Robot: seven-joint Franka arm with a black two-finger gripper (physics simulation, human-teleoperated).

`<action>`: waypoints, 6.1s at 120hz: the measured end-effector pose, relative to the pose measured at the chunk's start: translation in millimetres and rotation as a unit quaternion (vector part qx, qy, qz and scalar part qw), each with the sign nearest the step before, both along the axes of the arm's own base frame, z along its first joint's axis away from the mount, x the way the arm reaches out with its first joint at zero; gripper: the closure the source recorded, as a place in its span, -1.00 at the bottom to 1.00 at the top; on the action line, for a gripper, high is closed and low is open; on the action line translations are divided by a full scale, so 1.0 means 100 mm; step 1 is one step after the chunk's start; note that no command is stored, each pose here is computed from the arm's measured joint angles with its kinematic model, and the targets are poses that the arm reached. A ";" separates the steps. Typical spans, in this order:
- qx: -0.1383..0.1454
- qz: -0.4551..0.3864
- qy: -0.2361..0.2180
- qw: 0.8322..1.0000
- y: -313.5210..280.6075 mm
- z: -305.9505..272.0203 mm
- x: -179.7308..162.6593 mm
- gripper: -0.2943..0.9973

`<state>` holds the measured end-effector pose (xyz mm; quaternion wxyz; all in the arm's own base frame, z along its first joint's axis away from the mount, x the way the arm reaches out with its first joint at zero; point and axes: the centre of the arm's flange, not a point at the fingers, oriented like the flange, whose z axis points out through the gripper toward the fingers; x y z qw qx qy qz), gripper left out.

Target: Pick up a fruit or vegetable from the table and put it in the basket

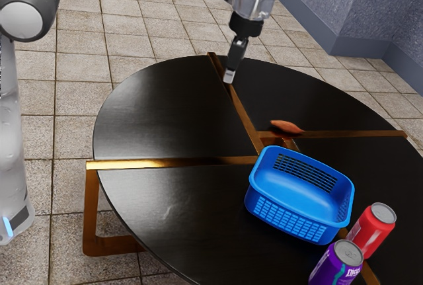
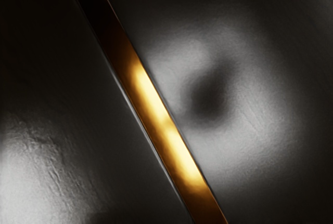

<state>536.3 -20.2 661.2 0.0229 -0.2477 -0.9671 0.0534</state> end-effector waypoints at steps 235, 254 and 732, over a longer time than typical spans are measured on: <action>-0.033 -0.217 -0.212 0.952 1.29 -1.57 2.04 -0.54; -0.046 -0.179 -0.204 0.961 1.23 -1.65 2.04 -0.54; -0.039 -0.309 -0.259 0.914 -2.16 -0.82 0.72 0.30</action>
